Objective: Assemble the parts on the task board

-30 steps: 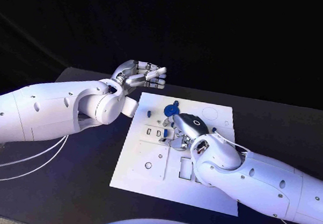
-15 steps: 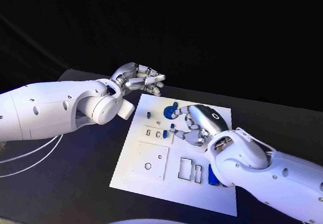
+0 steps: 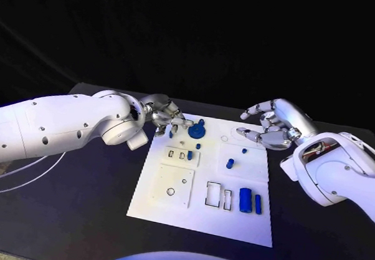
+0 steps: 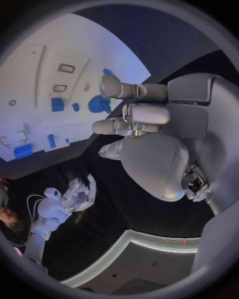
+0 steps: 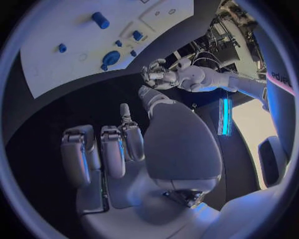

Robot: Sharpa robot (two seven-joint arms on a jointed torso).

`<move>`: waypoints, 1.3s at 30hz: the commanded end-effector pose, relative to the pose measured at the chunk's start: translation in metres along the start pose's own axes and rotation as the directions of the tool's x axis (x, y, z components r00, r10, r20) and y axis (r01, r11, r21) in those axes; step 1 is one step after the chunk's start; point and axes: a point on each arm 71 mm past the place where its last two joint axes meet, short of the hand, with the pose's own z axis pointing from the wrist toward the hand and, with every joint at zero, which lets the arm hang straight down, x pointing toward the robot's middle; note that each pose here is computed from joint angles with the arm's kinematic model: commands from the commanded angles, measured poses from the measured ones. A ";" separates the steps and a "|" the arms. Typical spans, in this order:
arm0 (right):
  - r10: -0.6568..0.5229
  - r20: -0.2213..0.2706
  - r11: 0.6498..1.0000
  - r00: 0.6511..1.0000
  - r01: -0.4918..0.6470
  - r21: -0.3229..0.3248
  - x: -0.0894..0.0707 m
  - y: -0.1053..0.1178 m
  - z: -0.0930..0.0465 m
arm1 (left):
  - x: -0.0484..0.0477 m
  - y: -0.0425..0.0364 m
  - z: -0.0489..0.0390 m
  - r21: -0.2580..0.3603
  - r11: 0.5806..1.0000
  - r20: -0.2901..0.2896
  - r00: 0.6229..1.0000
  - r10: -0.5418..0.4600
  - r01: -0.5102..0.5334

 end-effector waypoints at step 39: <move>0.014 -0.033 0.989 0.999 -0.009 0.149 -0.009 -0.025 0.008 | 0.0394 -0.0297 0.0395 -0.269 0.874 -0.241 0.906 0.347 -0.406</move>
